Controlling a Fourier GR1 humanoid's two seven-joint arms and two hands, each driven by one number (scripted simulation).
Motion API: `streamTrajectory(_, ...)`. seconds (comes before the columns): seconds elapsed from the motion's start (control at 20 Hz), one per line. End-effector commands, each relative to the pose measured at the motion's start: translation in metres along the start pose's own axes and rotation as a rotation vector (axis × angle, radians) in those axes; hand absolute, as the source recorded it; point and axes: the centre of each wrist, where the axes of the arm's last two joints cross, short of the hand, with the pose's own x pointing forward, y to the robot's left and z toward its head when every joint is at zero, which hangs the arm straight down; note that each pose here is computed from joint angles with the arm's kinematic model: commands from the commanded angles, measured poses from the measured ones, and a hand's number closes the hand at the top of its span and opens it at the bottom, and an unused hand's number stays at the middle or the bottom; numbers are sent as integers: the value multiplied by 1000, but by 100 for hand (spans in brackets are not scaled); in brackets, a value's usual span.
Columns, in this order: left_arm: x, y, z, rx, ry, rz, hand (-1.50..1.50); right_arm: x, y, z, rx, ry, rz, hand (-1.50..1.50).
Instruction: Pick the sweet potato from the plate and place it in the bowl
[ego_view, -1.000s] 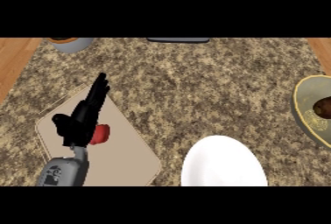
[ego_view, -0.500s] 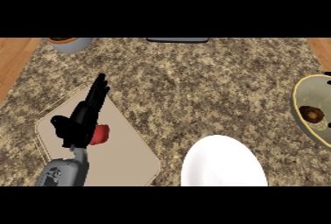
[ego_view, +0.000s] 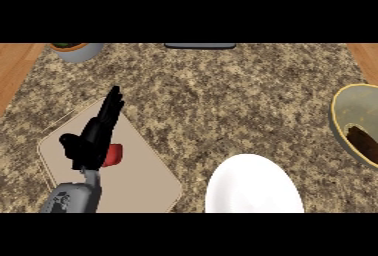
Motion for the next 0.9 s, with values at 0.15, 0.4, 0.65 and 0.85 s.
streamTrajectory(0.15,5,7,6,-4,-16,-2,0,4,-37,23,33,-10,-229,-150)
streamTrajectory(0.4,-2,9,-7,4,-21,-7,0,3,-51,43,64,-1,-304,-150)
streamTrajectory(0.65,0,10,-4,11,0,8,0,-2,-47,50,94,-21,-374,-150)
streamTrajectory(0.85,0,-5,9,5,1,11,0,1,-57,65,117,0,-343,-150)
